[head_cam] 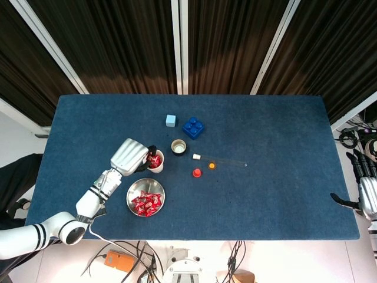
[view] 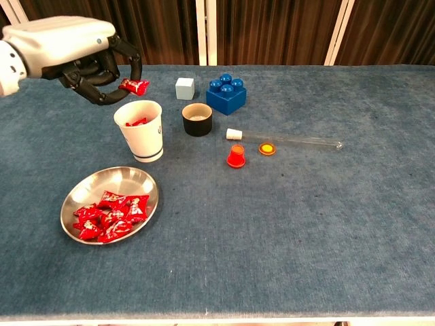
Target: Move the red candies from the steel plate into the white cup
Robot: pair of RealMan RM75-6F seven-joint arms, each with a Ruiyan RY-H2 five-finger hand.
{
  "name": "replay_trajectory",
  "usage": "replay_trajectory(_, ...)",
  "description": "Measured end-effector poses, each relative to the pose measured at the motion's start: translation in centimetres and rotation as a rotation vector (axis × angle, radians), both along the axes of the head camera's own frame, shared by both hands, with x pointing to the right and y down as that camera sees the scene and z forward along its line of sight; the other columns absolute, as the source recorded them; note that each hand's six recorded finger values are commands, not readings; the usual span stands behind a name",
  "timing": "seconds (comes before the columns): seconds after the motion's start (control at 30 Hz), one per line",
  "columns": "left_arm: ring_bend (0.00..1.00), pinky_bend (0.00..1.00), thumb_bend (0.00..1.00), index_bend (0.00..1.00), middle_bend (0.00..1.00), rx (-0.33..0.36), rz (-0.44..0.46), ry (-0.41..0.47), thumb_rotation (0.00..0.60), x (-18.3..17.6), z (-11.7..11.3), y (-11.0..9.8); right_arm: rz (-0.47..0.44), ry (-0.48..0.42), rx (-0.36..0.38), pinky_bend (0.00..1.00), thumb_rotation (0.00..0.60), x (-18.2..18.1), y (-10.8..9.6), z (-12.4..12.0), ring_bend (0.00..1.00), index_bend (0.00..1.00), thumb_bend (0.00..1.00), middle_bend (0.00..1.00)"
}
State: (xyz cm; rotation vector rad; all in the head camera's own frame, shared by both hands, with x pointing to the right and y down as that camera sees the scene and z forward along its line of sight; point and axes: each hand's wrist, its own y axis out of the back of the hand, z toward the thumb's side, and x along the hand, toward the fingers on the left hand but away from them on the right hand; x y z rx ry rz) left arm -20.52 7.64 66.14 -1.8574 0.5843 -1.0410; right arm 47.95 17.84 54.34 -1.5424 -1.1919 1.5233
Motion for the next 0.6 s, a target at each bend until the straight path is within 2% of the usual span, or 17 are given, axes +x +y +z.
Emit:
replay_trajectory(0.23, 0.89, 0.82, 0.32, 0.48, 0.90, -0.032, -0.012, -0.034, 0.600, -0.1, 1.1, 0.0, 0.000, 0.002, -0.001, 0.14, 0.600, 0.1, -0.2, 0.1, 0.00, 0.00, 0.26, 0.03)
replay_trajectory(0.47, 0.89, 0.82, 0.26, 0.38, 0.90, -0.028, -0.011, -0.056, 0.600, -0.4, 1.3, 0.1, -0.006, 0.002, -0.001, 0.14, 0.600, -0.1, -0.3, 0.1, 0.00, 0.00, 0.26, 0.03)
replay_trajectory(0.6, 0.89, 0.82, 0.25, 0.37, 0.90, -0.009, -0.018, -0.050, 0.600, -0.6, 0.8, 0.1, -0.010, 0.000, 0.002, 0.14, 0.600, -0.3, -0.3, 0.0, 0.00, 0.00, 0.26, 0.03)
